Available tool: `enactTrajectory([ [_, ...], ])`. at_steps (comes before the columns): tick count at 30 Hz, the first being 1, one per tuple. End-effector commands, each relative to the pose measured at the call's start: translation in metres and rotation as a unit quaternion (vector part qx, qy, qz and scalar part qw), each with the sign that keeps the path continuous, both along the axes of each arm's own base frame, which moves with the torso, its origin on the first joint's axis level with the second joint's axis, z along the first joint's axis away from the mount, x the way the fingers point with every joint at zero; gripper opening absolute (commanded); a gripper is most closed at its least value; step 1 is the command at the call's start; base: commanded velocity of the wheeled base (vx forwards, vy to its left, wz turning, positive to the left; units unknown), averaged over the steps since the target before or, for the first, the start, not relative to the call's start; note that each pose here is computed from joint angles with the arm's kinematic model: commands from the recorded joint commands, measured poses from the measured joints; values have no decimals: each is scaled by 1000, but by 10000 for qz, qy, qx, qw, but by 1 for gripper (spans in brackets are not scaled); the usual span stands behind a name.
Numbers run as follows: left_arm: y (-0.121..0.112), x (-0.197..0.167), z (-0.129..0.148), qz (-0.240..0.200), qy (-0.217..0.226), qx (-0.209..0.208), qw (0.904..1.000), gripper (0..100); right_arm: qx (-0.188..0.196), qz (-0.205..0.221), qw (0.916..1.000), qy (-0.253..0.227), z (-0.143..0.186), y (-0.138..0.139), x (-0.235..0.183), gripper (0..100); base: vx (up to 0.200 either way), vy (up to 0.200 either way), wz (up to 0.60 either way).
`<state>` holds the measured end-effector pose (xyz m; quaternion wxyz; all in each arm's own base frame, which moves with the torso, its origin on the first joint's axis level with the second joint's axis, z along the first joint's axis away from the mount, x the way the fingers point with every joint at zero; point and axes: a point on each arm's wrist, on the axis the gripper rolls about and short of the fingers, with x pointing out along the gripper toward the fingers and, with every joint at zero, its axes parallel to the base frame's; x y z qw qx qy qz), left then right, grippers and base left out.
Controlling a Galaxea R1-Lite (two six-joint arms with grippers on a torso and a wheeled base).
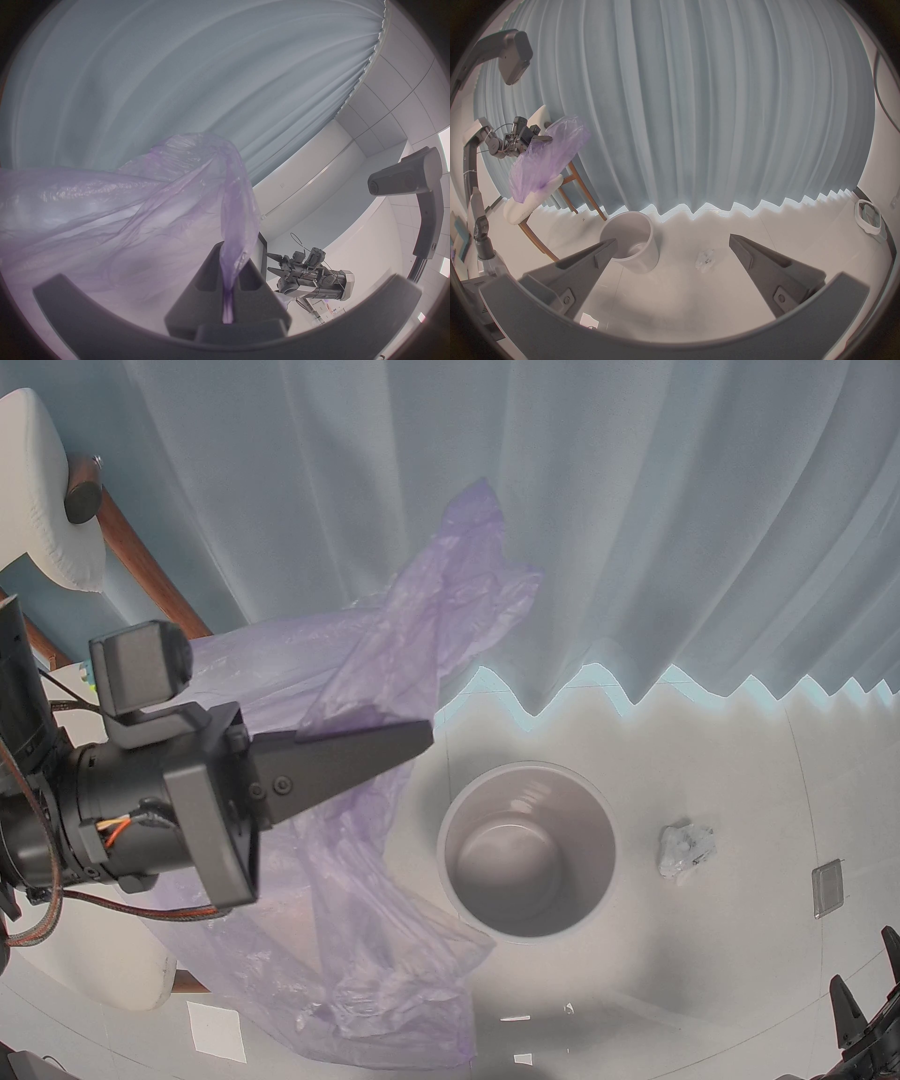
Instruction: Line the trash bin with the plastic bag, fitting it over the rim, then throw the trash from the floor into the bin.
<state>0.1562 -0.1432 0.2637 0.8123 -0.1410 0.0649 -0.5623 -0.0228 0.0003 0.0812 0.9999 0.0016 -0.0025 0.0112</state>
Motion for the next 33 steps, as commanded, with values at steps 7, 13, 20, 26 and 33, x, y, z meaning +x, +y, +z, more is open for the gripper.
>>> enactTrajectory([
  [7,-31,11,-1,-310,93,78,9994,0,-1,3,10000,3,-5,0,0,100,0,0,0],
  [13,-45,18,2,-410,70,58,9991,0,7,3,10000,3,-5,0,0,100,0,0,0],
  [20,-62,23,4,-556,53,43,9984,0,-1,3,10000,3,-5,0,0,100,0,0,0],
  [26,-73,25,2,-671,69,60,9977,0,7,3,10000,3,-5,0,0,100,0,0,0],
  [33,-77,28,2,-671,69,60,9977,0,7,3,10000,3,-5,0,0,100,0,0,0],
])
